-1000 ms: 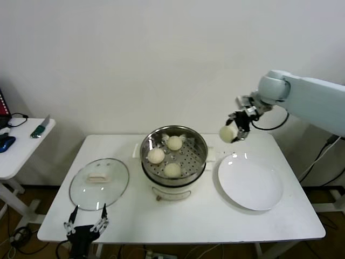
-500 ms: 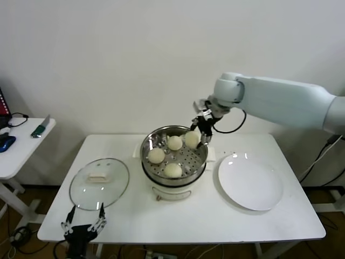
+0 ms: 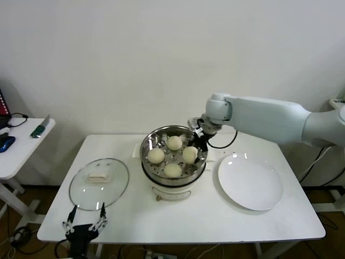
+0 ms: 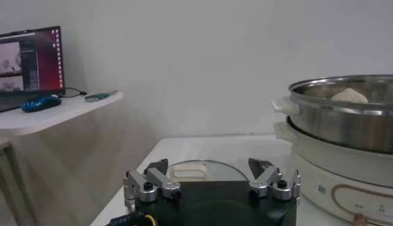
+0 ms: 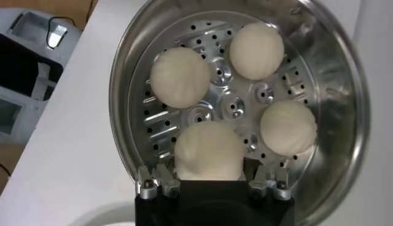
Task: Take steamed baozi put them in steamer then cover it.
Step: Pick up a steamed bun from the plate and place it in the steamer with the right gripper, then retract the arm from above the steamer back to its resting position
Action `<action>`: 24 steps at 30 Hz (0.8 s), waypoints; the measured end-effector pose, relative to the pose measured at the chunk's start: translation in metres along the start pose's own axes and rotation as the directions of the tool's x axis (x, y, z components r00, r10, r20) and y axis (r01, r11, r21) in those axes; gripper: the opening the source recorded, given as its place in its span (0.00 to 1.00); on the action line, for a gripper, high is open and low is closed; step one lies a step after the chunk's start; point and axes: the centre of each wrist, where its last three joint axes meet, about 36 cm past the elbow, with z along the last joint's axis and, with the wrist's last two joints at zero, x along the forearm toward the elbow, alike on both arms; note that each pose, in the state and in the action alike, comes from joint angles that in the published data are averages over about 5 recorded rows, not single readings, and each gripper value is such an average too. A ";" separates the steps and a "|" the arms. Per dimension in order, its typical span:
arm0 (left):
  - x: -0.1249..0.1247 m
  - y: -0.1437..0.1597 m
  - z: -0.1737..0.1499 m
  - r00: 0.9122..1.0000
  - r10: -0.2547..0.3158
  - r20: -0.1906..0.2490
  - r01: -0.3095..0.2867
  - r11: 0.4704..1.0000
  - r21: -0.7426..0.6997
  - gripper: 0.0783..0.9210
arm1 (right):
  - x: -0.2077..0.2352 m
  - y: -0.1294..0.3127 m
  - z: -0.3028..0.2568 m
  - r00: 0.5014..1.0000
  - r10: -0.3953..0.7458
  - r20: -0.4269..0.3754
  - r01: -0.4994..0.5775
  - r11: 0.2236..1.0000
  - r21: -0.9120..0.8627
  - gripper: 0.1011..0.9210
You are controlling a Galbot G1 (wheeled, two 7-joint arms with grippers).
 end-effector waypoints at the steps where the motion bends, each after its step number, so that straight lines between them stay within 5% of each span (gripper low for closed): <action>1: 0.000 0.000 0.000 1.000 0.000 0.000 0.000 1.000 0.000 0.88 | -0.003 0.000 0.000 1.000 -0.001 -0.001 0.001 1.000 -0.001 0.75; 24: 0.002 0.001 -0.004 1.000 -0.001 0.006 0.001 1.000 -0.005 0.88 | 0.004 -0.011 0.010 0.999 0.027 0.037 -0.025 0.999 -0.044 0.88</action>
